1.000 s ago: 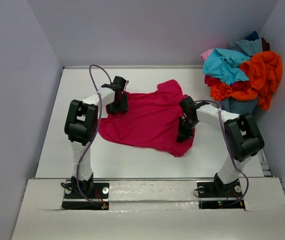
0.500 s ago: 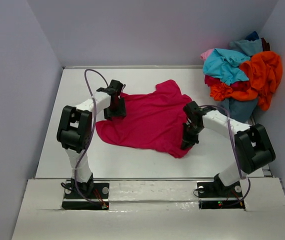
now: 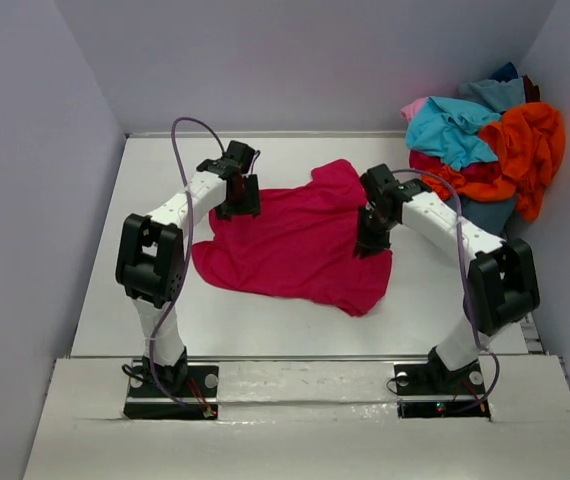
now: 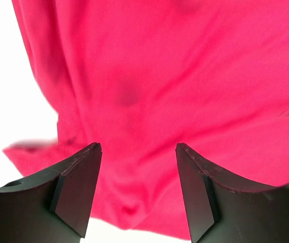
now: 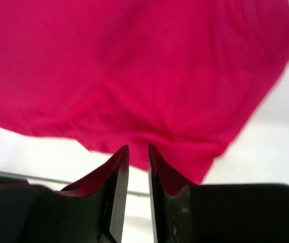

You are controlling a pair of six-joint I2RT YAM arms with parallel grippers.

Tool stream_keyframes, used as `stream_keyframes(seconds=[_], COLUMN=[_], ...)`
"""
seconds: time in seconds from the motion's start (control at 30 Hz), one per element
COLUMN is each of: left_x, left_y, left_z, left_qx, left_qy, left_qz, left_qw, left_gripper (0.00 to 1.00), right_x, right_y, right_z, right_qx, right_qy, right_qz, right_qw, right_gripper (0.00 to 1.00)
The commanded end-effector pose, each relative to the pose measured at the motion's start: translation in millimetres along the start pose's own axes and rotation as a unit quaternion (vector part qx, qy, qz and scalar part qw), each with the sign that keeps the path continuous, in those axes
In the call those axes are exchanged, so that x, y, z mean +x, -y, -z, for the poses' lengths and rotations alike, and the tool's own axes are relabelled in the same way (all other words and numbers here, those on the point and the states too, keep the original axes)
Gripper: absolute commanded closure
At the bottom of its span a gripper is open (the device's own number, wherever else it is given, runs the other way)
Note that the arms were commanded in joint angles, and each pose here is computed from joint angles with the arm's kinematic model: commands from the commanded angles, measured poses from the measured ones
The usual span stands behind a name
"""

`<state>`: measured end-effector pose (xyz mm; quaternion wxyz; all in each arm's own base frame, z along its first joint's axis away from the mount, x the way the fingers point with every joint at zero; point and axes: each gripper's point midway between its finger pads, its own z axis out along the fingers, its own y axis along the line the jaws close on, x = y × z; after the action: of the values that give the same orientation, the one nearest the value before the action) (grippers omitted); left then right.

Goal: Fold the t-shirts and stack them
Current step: Flatten the tshirt out

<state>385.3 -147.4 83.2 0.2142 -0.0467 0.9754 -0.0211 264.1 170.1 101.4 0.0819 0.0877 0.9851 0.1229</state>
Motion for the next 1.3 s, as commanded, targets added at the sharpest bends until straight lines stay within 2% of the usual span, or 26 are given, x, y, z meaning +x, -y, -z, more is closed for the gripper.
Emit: stream_keyframes(seconds=[0.0,0.1,0.13,0.2,0.27,0.3,0.47,0.73,1.0,1.27], left_x=[-44,-64,-67,-86,-97,-102,-120,-148,-138,-118], left_y=[0,1,-11,-13,-15,-19,-29,-31,-39,-43], left_z=[1,-6,-14,-13,-19,-20,-29,-34,-43,-41], left_qx=[-0.003,-0.005,-0.017,-0.010,-0.004,-0.004,-0.019,-0.018,-0.026,-0.024], left_qy=[0.034,0.042,0.033,0.045,0.047,0.049,0.058,0.077,0.066,0.058], left_qz=[0.008,0.009,0.017,0.029,0.043,0.049,0.061,0.076,0.089,0.085], left_qw=[0.999,0.999,0.999,0.998,0.998,0.998,0.996,0.994,0.994,0.994], left_gripper=[0.28,0.28,0.28,0.28,0.28,0.28,0.28,0.28,0.28,0.29], right_x=[-66,-92,-110,-126,-152,-162,-221,-276,-277,-253], right_y=[-35,-46,-59,-64,-80,-74,-74,-60,-65,-55], right_z=[11,4,15,7,19,9,25,27,-22,-58], right_qx=[-0.010,-0.002,-0.012,-0.002,-0.010,0.002,-0.034,-0.059,-0.091,-0.086], right_qy=[0.079,0.090,0.115,0.118,0.148,0.144,0.185,0.220,0.174,0.119], right_qz=[0.037,0.044,0.052,0.060,0.066,0.058,0.023,-0.016,-0.018,-0.025], right_qw=[0.996,0.995,0.992,0.991,0.987,0.988,0.982,0.974,0.980,0.989], right_gripper=[0.70,0.65,0.64,0.62,0.61,0.61,0.58,0.56,0.58,0.73])
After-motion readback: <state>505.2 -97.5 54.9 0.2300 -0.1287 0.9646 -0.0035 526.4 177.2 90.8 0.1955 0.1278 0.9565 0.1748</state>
